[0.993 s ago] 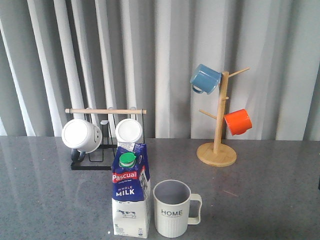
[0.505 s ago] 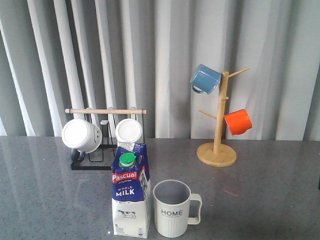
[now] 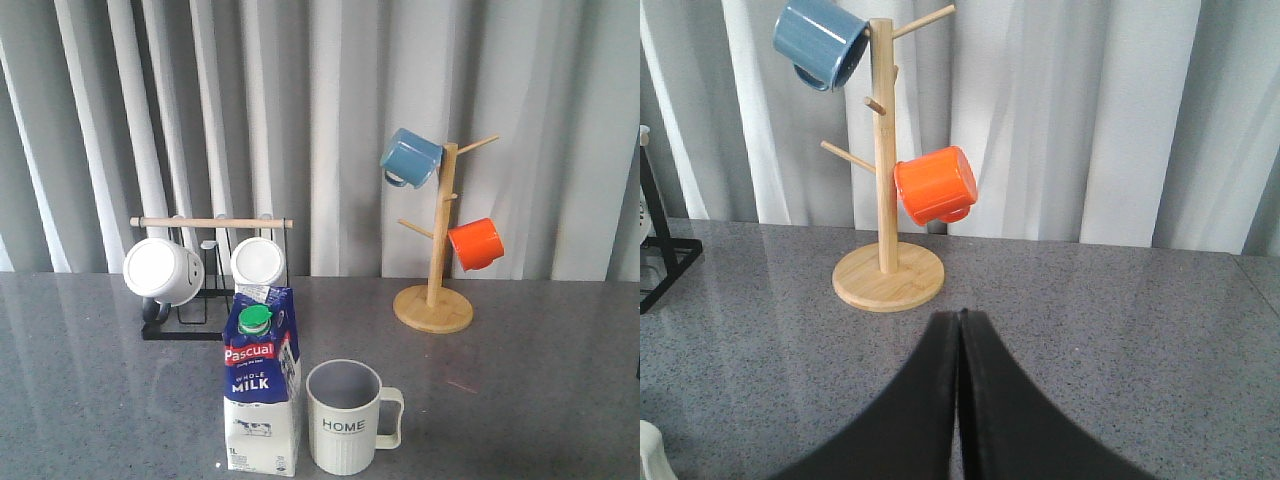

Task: Place milk next to cup

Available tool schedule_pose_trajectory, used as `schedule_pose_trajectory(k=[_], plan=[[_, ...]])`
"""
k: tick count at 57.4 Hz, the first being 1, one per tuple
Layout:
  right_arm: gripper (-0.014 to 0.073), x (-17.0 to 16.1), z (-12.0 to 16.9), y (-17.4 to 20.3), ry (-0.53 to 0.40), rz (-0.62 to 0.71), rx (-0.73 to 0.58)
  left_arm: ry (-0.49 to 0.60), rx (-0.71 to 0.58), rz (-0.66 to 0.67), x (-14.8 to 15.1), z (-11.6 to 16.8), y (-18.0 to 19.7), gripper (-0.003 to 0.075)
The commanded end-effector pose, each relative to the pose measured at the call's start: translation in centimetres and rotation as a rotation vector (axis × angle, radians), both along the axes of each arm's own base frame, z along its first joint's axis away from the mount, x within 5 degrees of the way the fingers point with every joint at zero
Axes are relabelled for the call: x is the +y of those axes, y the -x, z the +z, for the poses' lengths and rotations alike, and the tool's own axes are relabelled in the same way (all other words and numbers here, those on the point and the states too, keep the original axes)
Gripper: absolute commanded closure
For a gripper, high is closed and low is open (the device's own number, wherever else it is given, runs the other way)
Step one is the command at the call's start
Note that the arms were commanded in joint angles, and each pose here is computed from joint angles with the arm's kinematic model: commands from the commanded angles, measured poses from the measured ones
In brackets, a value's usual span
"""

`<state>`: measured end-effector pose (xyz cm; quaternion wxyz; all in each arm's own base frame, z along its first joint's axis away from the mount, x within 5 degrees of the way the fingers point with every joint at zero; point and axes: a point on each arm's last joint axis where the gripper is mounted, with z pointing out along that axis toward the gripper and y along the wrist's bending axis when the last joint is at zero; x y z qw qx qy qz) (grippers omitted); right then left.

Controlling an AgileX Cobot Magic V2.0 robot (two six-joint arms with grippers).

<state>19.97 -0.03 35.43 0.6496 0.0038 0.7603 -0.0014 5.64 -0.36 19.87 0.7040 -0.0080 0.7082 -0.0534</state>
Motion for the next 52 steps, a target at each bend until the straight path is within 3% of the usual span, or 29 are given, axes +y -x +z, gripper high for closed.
schedule_pose_trajectory(k=[1,10,32,44,52], plan=[[0.0603,-0.1,1.9,0.2,0.021,0.004,-0.105,0.021,-0.104,-0.008,0.0,1.4,0.2,0.0727],[0.0603,0.0,0.9,2.8,0.034,0.007,-0.135,0.021,-0.104,-0.008,0.0,1.4,0.2,0.0727],[0.0603,0.1,-7.5,12.1,0.086,0.015,-0.253,0.021,-0.104,-0.008,0.0,1.4,0.2,0.0727],[0.0603,0.1,-13.0,13.8,0.075,0.015,-0.253,0.021,-0.104,-0.008,0.0,1.4,0.2,0.0727],[0.0603,0.0,-15.4,14.3,0.008,0.002,-0.213,0.021,-0.104,-0.008,0.0,1.4,0.2,0.0727]])
